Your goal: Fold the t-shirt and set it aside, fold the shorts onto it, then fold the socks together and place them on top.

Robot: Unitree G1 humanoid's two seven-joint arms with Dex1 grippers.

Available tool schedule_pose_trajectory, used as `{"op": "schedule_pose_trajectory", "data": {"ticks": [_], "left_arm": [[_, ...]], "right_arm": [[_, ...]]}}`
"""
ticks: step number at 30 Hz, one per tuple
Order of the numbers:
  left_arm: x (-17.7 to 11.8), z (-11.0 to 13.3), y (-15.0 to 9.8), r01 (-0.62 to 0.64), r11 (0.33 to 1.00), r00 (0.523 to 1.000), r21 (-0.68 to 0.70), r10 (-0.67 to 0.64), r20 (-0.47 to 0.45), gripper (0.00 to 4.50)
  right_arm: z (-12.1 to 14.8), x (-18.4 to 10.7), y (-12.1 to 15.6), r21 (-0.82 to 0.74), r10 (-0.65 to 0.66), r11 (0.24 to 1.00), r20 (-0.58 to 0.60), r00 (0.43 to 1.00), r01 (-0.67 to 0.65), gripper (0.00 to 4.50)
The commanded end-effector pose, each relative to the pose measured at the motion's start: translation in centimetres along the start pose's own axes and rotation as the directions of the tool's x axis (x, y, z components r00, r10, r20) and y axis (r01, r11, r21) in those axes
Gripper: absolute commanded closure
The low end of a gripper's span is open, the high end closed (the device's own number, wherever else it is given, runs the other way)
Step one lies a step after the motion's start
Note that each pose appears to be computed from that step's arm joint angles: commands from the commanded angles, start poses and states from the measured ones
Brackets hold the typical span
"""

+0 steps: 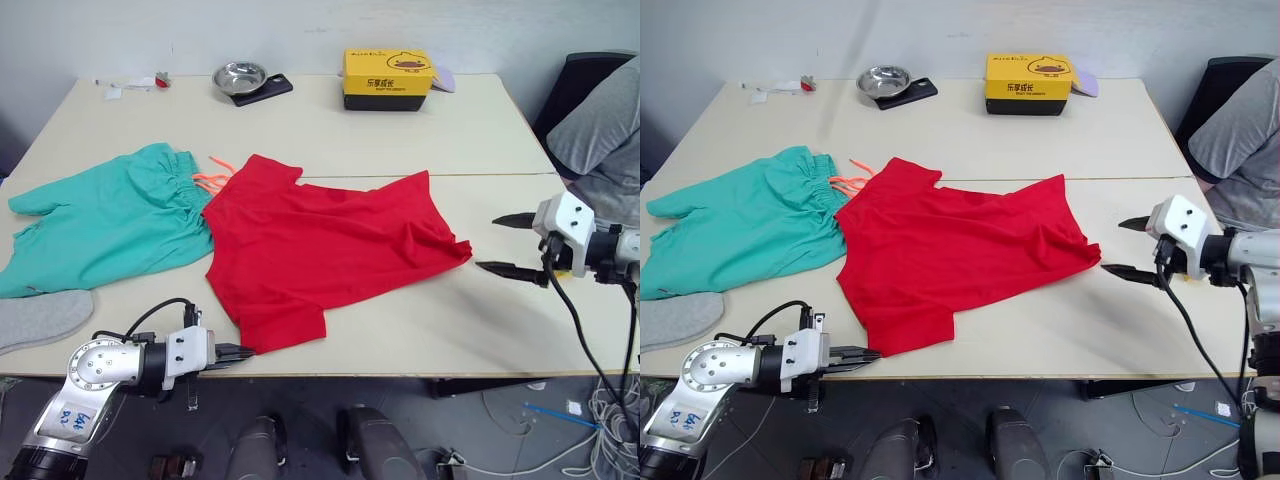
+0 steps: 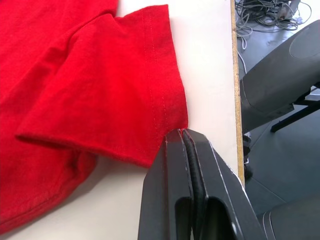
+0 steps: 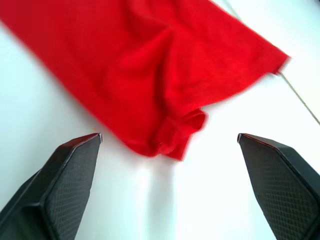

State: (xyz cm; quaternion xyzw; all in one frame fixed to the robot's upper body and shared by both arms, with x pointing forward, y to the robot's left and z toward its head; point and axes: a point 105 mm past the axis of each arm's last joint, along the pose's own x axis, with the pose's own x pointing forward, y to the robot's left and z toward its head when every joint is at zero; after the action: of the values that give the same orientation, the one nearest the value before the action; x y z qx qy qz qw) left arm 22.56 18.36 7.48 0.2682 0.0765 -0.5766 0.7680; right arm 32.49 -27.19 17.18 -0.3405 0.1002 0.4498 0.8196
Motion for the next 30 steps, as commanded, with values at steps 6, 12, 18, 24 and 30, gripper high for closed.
{"op": "schedule_pose_trajectory", "data": {"ticks": [6, 12, 18, 24, 30], "left_arm": [[0.0, -0.1, 0.0, -0.004, 1.0, 1.0, -0.012, 0.004, -0.006, 4.5], [-0.1, -0.1, 0.3, -0.006, 1.0, 1.0, -0.007, 0.006, -0.013, 4.5], [-0.3, -0.2, 0.2, -0.007, 1.0, 1.0, -0.008, 0.007, -0.018, 4.5], [-1.5, 1.0, 0.4, -0.067, 0.994, 0.996, -0.088, 0.072, 0.053, 4.5], [-4.8, 1.0, -0.9, -0.035, 0.982, 0.999, -0.185, 0.039, 0.02, 4.5]], "right_arm": [[-0.7, 3.3, 1.6, -0.225, 0.108, 0.967, -0.051, 0.993, -0.117, 0.01], [-1.7, 4.5, 0.3, -0.289, 0.049, 0.954, -0.123, 0.991, -0.083, 1.33], [-1.9, 3.3, 0.4, -0.237, 0.107, 0.961, -0.165, 0.98, -0.145, 3.44], [0.4, 0.4, 3.5, -0.031, 0.341, 0.937, -0.121, 0.932, -0.347, 4.48], [0.9, -0.4, 5.0, 0.035, 0.352, 0.936, -0.101, 0.93, -0.35, 4.48]]}}
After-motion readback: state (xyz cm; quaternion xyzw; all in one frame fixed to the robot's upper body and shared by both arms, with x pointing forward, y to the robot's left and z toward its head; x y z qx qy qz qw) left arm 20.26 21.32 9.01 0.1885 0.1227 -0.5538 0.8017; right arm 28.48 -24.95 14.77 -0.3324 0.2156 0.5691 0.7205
